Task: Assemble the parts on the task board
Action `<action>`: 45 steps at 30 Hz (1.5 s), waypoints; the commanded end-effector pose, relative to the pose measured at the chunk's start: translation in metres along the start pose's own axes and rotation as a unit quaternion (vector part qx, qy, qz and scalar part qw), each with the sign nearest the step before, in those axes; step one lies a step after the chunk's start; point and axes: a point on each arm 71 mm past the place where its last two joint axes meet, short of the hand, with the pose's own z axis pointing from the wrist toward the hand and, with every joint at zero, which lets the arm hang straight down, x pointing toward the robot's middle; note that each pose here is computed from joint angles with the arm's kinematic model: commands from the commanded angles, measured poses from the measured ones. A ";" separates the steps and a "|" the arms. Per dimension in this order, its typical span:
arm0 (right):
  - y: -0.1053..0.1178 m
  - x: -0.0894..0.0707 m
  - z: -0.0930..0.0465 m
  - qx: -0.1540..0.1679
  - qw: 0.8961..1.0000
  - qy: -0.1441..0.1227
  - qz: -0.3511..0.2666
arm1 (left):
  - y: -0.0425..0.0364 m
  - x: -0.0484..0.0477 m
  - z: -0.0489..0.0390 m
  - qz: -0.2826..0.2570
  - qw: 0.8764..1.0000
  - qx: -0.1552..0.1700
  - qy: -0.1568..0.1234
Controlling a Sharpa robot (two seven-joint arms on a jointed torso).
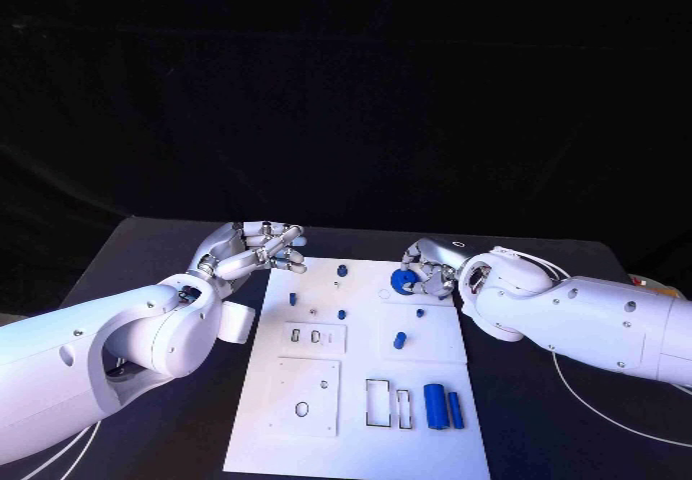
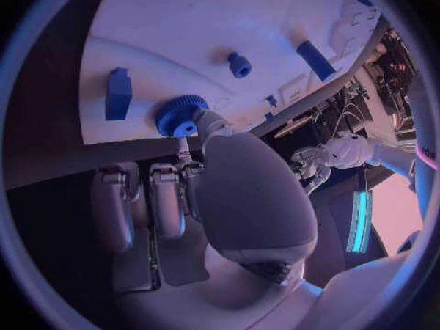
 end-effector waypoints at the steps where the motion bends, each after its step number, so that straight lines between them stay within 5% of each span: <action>1: 0.013 -0.005 -0.003 -0.030 0.997 -0.050 -0.045 | -0.0010 0.0028 0.0006 -0.005 1.000 0.003 0.011; 11: 0.059 -0.009 -0.002 -0.088 0.989 -0.087 -0.080 | -0.0009 0.0038 0.0012 -0.005 1.000 0.003 0.011; 21: 0.103 0.002 0.011 -0.127 0.985 -0.091 -0.080 | -0.0007 0.0063 0.0023 -0.006 1.000 0.004 0.014; 45: 0.121 0.031 0.030 -0.134 0.986 -0.062 -0.081 | 0.0000 0.0076 0.0040 -0.007 1.000 0.003 0.016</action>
